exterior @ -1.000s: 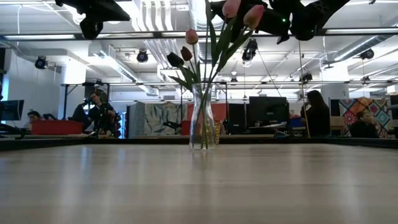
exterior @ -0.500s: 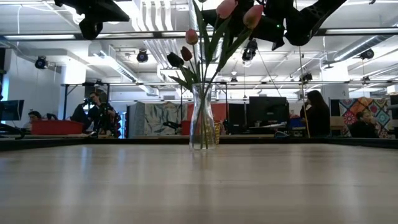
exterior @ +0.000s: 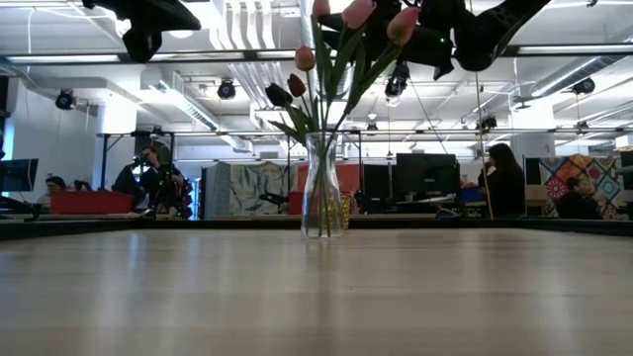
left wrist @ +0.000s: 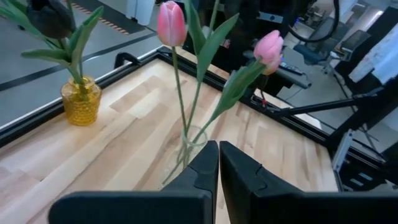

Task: Sort flowers into vase by color
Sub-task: Put the pink flower into the transparent vase

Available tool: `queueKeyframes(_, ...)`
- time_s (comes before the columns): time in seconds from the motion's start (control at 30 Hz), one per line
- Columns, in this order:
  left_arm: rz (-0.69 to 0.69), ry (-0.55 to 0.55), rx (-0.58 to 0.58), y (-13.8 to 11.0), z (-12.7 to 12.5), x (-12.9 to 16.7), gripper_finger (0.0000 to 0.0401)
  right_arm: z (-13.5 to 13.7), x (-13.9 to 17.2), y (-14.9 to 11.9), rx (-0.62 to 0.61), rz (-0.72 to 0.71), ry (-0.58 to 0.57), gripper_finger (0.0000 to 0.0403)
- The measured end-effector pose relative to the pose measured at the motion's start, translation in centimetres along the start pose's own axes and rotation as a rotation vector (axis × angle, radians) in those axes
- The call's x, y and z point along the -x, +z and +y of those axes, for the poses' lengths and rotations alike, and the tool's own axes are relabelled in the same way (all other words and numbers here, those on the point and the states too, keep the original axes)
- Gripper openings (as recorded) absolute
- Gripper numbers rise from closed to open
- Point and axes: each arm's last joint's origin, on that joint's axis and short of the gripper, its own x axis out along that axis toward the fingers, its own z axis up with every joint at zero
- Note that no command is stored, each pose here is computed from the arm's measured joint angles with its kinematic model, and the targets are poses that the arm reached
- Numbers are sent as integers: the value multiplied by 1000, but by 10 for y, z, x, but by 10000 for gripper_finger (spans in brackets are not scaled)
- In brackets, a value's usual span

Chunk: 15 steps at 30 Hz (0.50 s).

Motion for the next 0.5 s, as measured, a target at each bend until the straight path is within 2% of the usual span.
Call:
queueKeyframes(0.33, 8, -24, -6, 0, -1, 0, 0, 2, 2, 2, -54, 36, -12, 146)
queueKeyframes(0.5, 7, -25, 0, 0, -1, 0, 0, 3, 6, 2, -102, 107, -61, 147)
